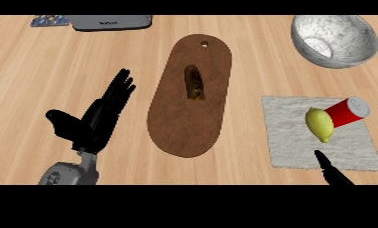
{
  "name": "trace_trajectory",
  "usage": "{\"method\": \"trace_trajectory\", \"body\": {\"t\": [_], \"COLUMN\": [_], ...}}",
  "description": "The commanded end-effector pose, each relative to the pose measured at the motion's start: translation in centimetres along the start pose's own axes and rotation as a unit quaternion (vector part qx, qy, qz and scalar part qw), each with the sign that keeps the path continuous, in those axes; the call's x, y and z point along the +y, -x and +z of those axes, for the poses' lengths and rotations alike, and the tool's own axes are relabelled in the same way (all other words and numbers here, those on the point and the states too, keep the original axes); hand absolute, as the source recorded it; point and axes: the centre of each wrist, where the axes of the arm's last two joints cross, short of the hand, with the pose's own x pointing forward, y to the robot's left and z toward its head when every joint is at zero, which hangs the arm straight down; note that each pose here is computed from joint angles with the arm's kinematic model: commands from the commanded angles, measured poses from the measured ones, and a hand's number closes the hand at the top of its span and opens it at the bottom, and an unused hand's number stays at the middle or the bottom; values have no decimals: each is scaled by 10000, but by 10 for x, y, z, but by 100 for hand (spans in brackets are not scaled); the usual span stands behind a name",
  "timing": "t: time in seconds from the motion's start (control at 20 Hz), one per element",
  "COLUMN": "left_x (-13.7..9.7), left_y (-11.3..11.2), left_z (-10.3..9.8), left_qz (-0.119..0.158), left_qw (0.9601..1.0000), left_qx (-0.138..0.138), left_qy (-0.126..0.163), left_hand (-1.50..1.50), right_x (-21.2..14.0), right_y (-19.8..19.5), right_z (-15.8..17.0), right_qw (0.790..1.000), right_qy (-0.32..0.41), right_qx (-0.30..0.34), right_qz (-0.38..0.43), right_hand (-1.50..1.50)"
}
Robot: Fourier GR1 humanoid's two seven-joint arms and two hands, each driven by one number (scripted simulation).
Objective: Pick the lemon from the placemat and place it in the bowl
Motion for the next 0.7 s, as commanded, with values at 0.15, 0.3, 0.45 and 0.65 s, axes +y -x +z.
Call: {"method": "trace_trajectory", "body": {"t": [0.15, 0.3, 0.45, 0.65], "left_x": [-8, -8, -5, -14], "left_y": [-4, -9, -12, -7], "left_z": [-4, 1, -4, -10], "left_qz": [24, -78, 71, 71], "left_qw": [9997, 9995, 9990, 9988], "left_qx": [118, 85, -3, 21], "left_qy": [201, 299, 449, 476], "left_hand": [0, 0, 0, 0], "right_x": [-47, -63, -63, -39], "right_y": [-18, -38, -50, -69], "right_z": [40, 35, 26, -6], "right_qw": [9776, 9667, 9527, 9446], "right_qy": [11, -187, -671, -956], "right_qx": [741, 1386, 1777, 2218], "right_qz": [1967, 2141, 2373, 2221], "right_hand": [-150, -150, -150, -150]}}
